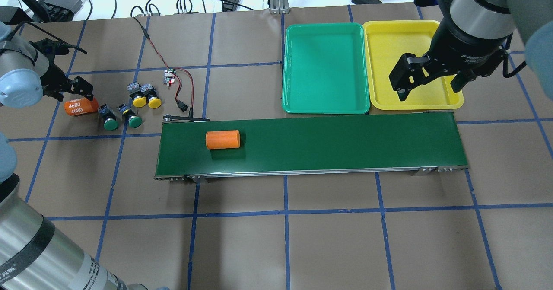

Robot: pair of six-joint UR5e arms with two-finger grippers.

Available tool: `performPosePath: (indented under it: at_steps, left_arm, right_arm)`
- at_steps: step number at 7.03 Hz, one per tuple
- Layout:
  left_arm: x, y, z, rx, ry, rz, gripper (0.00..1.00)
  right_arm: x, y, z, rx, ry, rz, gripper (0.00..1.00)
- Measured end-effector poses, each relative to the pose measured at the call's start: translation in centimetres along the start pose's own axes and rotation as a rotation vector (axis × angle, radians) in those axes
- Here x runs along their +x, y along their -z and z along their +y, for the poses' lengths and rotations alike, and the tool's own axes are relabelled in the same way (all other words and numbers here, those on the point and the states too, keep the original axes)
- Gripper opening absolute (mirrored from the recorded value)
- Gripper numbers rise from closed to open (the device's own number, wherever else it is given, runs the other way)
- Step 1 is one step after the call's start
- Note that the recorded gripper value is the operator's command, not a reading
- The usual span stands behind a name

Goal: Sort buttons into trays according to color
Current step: 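Carry the second orange cylinder onto the belt and release it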

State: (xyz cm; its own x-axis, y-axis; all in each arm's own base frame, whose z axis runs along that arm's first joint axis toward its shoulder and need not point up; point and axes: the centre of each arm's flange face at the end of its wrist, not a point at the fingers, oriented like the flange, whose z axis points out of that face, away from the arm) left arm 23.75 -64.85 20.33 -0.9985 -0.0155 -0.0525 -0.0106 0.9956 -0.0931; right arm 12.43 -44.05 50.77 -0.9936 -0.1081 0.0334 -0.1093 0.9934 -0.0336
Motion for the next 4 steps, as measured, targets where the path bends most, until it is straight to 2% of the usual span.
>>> performPosePath:
  at_steps: [3,4]
  left_arm:
    - [0.1,-1.8,0.2,-0.023,0.002,0.019,1.0]
    - [0.1,-2.5,0.3,-0.034,0.002,0.024,0.57]
  right_arm:
    - [0.0,0.0,0.0,0.0,0.0,0.0,1.0]
    - [0.0,0.0,0.0,0.0,0.0,0.0,1.0]
